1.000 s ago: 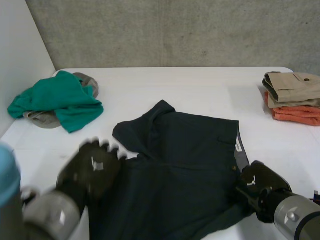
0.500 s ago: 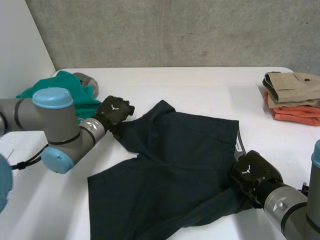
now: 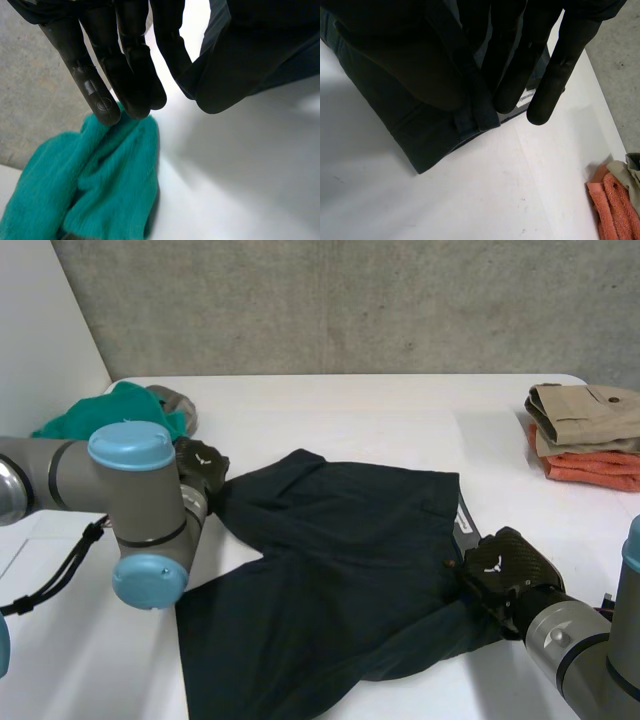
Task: Fold the laundry.
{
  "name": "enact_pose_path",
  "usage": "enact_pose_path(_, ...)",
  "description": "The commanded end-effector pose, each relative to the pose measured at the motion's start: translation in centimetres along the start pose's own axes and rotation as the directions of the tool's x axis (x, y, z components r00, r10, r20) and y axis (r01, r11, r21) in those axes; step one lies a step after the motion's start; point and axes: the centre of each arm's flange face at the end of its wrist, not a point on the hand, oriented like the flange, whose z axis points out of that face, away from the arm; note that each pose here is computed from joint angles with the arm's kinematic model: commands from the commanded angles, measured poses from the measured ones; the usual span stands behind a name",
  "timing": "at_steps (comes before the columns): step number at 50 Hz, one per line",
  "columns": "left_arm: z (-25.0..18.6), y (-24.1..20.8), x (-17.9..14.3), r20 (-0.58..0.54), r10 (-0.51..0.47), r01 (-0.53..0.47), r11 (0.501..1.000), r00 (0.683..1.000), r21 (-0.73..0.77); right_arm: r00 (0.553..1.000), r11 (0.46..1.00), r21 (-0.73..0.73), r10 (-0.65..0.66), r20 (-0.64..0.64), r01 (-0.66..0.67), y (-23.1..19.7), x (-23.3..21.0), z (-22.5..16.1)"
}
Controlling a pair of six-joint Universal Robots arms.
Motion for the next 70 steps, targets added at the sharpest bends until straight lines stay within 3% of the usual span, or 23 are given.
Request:
enact_pose_path(1,-0.5,0.1,0.6,0.042,0.051,-0.049,0.998,0.998,-0.042,0.999,0.999,0.006,0.036,-0.002,-0.036,-0.1,0.0,0.0)
enact_pose_path(13,-1.1,-1.7,-0.4,0.062,0.027,-0.027,1.000,0.998,0.002,0.998,0.998,0.014,0.059,-0.017,-0.059,-0.2,0.4,0.3)
enact_pose_path(17,-4.6,-3.4,-1.9,0.053,-0.002,0.001,1.000,0.999,0.018,0.994,0.994,0.041,0.105,-0.038,-0.103,-0.6,0.7,0.5)
enact_pose_path(21,-8.9,-4.3,-3.2,0.024,-0.109,0.109,0.994,0.994,0.018,0.981,0.981,0.072,0.183,-0.058,-0.179,-0.9,1.1,1.3)
enact_pose_path(26,-15.6,-3.9,-3.4,-0.070,-0.300,0.297,0.954,0.951,-0.047,0.971,0.971,0.064,0.235,-0.049,-0.232,-0.4,0.6,2.6)
enact_pose_path(30,-20.1,-2.7,-2.0,-0.194,-0.374,0.352,0.926,0.907,-0.140,0.970,0.970,0.067,0.237,-0.055,-0.233,-0.3,0.4,2.9)
enact_pose_path(38,-25.5,0.1,0.2,-0.354,-0.460,0.358,0.878,0.814,-0.317,0.968,0.970,0.061,0.238,-0.081,-0.234,-0.2,0.6,2.9)
enact_pose_path(41,-25.6,0.9,0.8,-0.363,-0.471,0.350,0.869,0.804,-0.351,0.967,0.970,0.068,0.240,-0.085,-0.234,-0.3,0.7,2.8)
enact_pose_path(48,-24.1,2.5,2.8,-0.363,-0.461,0.312,0.862,0.810,-0.399,0.964,0.969,0.079,0.243,-0.103,-0.236,-0.5,1.3,2.4)
enact_pose_path(56,-22.5,2.0,1.9,-0.243,-0.428,0.355,0.888,0.870,-0.293,0.980,0.983,0.031,0.181,-0.077,-0.179,-0.5,1.4,0.0)
enact_pose_path(60,-25.4,1.2,2.4,-0.348,-0.327,0.243,0.933,0.878,-0.264,0.996,0.994,-0.061,0.085,-0.014,-0.086,-0.1,1.6,-2.9)
enact_pose_path(61,-27.0,1.1,2.9,-0.410,-0.265,0.169,0.952,0.873,-0.255,0.999,0.993,-0.109,0.044,0.005,-0.044,0.4,1.9,-4.0)
enact_pose_path(65,-29.5,0.9,3.1,-0.505,-0.155,0.035,0.970,0.849,-0.239,0.998,0.978,-0.203,-0.046,0.053,0.056,1.4,2.7,-6.2)
enact_pose_path(70,-28.8,-0.8,2.4,-0.485,-0.141,0.055,0.981,0.863,-0.187,0.998,0.990,-0.131,-0.045,0.038,0.050,0.9,3.5,-5.7)
